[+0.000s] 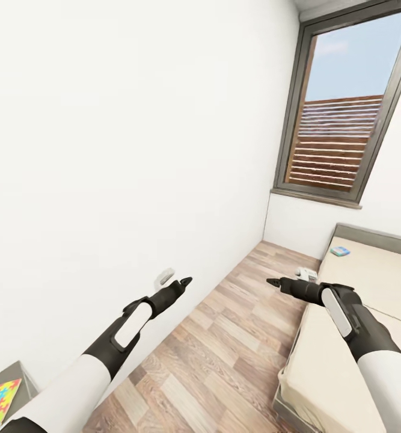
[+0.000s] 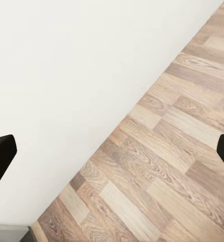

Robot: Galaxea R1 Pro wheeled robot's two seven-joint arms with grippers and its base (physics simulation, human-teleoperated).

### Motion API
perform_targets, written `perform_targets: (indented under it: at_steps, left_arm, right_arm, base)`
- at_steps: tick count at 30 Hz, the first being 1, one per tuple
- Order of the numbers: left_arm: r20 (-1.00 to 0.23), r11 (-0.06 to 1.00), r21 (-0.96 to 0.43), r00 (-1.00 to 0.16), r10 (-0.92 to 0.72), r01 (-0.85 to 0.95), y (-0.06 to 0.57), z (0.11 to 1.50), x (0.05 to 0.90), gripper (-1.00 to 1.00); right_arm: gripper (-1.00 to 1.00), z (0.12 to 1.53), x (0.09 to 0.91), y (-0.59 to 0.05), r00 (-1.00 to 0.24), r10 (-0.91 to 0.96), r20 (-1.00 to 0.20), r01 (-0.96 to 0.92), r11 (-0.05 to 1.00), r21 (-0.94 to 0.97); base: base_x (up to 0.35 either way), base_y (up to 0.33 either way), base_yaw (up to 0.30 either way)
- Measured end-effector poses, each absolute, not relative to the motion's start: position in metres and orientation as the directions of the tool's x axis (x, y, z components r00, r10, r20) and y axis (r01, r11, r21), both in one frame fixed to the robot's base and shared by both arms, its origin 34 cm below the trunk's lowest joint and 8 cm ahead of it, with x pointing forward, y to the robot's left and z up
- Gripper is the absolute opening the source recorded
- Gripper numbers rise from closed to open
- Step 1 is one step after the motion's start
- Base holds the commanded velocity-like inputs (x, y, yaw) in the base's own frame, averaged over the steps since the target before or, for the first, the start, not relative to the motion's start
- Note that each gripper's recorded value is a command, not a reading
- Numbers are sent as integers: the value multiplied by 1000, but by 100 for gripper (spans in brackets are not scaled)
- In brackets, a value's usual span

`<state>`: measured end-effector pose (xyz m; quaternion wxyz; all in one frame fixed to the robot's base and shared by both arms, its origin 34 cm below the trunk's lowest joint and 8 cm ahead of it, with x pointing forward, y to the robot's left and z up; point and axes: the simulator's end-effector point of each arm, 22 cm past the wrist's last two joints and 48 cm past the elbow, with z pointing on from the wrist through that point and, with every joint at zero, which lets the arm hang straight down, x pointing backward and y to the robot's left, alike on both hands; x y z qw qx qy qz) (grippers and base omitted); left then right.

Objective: Put all the toys in the child's room - the three board games (two on the bed and one on the table), the two jigsaw puzzles on the table, and the tennis ball on the table - inside the toy box on the table in the child's room.

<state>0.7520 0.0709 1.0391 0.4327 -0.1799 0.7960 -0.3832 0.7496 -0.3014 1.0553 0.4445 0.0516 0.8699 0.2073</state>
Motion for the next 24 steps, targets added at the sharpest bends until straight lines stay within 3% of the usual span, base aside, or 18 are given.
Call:
perform_targets:
  at_steps: [14, 24]
  left_arm:
    - [-561, 644, -763, -551, -618, 55, 75, 1047, 751, 100]
    - [-559, 644, -763, -554, -617, 53, 75, 1043, 745, 100]
  right_arm:
    - [100, 1067, 750, -297, -583, 266, -768, -110, 910, 399]
    - [100, 1065, 747, -283, -595, 230, -770, -138, 915, 380]
  base:
    - [4, 0, -214]
    - [182, 0, -80]
